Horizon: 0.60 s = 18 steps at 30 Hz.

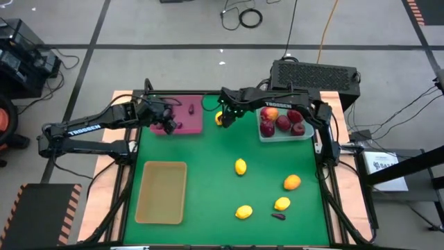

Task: Sort produce into baskets
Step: Put the eggplant into the pink bin

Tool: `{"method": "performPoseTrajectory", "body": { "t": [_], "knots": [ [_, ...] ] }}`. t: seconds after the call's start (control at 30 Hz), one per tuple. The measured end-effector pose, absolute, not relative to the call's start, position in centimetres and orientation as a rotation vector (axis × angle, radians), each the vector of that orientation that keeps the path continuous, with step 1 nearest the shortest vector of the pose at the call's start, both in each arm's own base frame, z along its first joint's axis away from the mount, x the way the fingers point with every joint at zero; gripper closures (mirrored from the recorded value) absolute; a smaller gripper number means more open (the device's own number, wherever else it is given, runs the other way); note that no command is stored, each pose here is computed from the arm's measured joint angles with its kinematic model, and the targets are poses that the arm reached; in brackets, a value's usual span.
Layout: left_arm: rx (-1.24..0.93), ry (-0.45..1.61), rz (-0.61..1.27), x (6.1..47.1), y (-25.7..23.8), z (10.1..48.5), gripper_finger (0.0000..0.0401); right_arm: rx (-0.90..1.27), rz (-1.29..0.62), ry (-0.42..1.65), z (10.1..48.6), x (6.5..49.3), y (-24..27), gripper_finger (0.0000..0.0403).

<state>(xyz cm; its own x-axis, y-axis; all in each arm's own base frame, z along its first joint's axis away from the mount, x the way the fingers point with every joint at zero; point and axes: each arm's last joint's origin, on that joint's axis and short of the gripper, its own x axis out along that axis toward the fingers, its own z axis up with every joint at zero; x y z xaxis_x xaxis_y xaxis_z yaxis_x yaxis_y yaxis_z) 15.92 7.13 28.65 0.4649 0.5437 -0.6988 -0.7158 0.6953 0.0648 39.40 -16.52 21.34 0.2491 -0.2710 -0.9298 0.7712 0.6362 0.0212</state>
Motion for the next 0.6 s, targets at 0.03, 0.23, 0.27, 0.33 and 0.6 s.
{"method": "performPoseTrajectory", "body": {
  "t": [0.03, 0.23, 0.27, 0.33, 0.6],
  "knots": [
    [-0.255, 0.758, 0.785, 15.9, 7.1, 28.6, 0.0159, 0.548, -0.765, 1.109, 21.1, 39.4, -16.6, 0.0192],
    [-0.265, 0.762, 0.779, 15.9, 7.1, 28.6, 0.0159, 0.579, -0.784, 1.109, 19.2, 40.1, -17.0, 0.018],
    [-0.266, 0.763, 0.776, 15.9, 7.1, 28.6, 0.0159, 0.581, -0.787, 1.113, 18.8, 40.2, -17.1, 0.0177],
    [-0.281, 0.761, 0.775, 15.9, 7.0, 28.6, 0.0159, 0.583, -0.789, 1.136, 18.1, 40.3, -17.1, 0.017],
    [-0.292, 0.761, 0.778, 15.9, 7.0, 28.5, 0.0159, 0.617, -0.749, 1.16, 16.5, 40.8, -17.1, 0.0159]
  ]
}}
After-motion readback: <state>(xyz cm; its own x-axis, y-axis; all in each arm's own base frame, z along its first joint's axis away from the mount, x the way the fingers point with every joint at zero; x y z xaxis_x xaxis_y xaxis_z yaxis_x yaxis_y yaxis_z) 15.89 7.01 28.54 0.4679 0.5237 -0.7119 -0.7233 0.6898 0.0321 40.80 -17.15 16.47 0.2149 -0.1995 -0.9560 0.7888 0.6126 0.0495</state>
